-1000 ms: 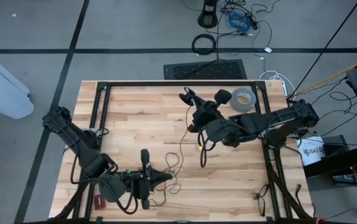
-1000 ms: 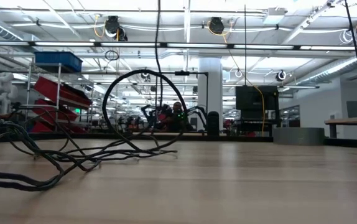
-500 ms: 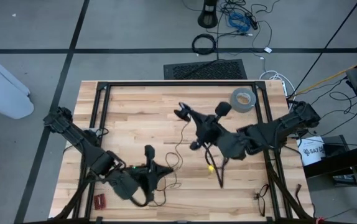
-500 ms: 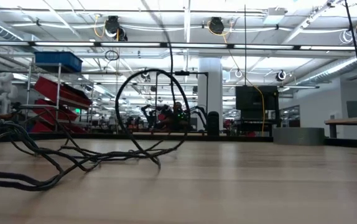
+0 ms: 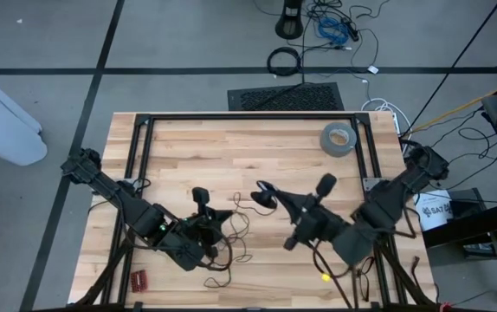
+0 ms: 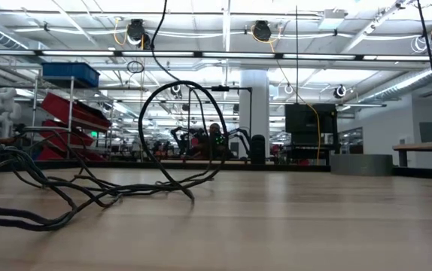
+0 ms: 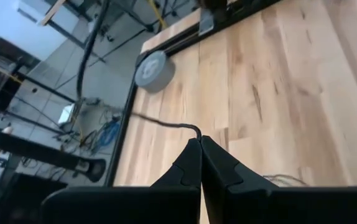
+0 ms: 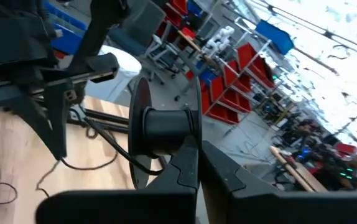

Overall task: Coil cords
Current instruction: Uncoil the black wire from the spool

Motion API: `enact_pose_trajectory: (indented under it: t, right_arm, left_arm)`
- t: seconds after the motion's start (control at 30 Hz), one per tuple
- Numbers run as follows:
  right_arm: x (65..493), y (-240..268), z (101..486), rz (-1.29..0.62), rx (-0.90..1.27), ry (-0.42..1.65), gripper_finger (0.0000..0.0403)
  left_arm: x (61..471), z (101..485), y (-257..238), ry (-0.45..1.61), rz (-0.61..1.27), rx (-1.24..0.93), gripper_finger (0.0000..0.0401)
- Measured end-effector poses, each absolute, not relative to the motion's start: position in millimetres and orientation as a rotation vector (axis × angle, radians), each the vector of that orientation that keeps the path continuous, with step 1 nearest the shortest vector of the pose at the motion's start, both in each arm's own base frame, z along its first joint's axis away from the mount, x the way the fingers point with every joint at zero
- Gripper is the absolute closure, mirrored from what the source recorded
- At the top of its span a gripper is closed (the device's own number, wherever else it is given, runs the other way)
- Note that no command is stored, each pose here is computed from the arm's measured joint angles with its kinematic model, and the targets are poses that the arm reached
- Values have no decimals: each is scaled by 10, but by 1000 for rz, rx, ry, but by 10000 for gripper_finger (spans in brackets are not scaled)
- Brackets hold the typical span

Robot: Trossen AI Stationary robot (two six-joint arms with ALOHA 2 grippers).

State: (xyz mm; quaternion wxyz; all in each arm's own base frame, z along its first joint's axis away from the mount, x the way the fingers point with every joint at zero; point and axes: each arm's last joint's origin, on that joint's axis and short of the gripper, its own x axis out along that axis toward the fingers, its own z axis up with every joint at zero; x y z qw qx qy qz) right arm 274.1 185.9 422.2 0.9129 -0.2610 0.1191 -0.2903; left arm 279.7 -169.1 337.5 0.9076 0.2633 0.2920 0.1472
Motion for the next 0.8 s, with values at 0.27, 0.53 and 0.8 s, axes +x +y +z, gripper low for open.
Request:
enact_pose_trajectory:
  t: [0.27,0.53,0.8]
  right_arm:
    - [2535,2082,4227,-620,-551,226,403]
    - [2385,2253,4228,-555,-509,192,403]
    - [2323,2307,4229,-563,-501,183,403]
  left_arm:
    - [2801,3355,-1697,634,232,500,400]
    - [2892,3266,-1606,665,173,437,400]
    - [3063,2956,-1443,684,9,414,400]
